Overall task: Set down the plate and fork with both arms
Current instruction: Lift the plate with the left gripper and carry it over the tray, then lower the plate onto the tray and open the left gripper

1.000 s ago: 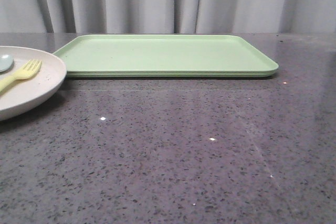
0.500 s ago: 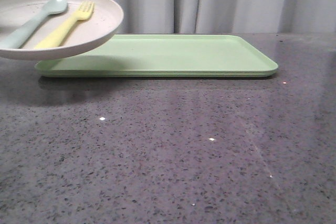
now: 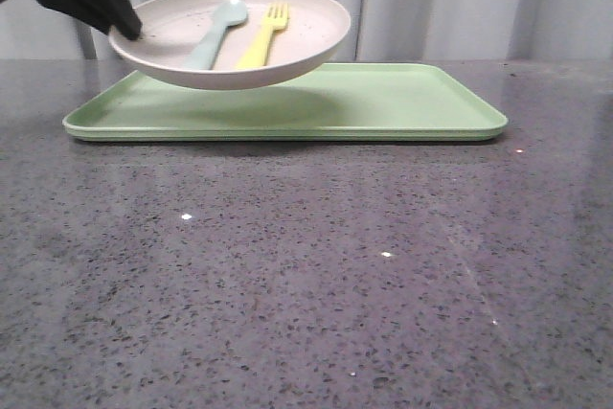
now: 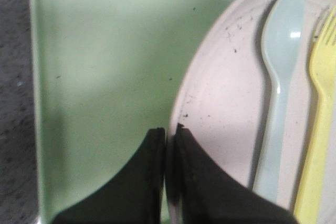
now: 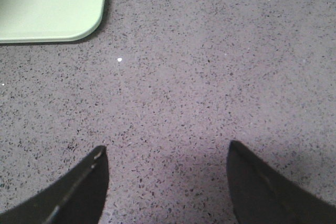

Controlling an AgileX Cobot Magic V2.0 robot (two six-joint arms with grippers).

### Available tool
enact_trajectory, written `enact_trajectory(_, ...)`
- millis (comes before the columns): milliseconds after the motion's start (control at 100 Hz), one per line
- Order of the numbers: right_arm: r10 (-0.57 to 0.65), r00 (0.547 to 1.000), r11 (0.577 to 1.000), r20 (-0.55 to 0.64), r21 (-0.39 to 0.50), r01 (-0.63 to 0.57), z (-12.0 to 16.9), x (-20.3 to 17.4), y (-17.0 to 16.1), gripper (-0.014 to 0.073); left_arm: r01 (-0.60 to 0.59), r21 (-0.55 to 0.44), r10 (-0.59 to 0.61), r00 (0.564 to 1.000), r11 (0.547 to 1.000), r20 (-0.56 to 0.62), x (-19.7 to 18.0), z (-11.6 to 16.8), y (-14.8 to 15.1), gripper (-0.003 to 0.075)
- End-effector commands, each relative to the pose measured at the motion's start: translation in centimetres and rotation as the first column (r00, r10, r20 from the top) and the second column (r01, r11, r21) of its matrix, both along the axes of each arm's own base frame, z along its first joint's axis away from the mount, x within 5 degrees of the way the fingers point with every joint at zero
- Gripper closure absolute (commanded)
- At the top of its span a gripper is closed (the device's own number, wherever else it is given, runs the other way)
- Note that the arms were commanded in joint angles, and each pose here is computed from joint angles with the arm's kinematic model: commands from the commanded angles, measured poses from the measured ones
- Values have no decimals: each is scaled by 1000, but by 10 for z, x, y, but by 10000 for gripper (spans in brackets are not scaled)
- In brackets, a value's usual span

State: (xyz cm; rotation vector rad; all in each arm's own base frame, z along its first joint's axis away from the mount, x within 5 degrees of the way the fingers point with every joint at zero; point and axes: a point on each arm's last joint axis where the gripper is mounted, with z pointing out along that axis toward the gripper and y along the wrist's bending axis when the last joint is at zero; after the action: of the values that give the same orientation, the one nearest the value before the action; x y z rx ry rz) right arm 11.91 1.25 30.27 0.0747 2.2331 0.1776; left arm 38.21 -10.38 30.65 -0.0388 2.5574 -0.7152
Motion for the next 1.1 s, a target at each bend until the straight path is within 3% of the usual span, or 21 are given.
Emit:
enact_trajectory(0, -9, 996, 1000, 90, 5, 8, 16, 4, -1, 106, -42, -105, 53, 993, 994, 105, 3, 32, -15, 741)
enact_trajectory(290, -9, 996, 1000, 91, 5, 8, 16, 4, -1, 106, -90, -162, 109, 988, 983, 109, 21, 19, -43, 741)
enact_trajectory(540, -9, 996, 1000, 91, 5, 8, 16, 4, -1, 106, -101, -142, 109, 993, 985, 53, 31, -6, -46, 741)
enact_trajectory(1090, -9, 996, 1000, 91, 5, 8, 16, 4, -1, 106, -111, -104, 120, 990, 988, 79, 37, -13, -43, 741)
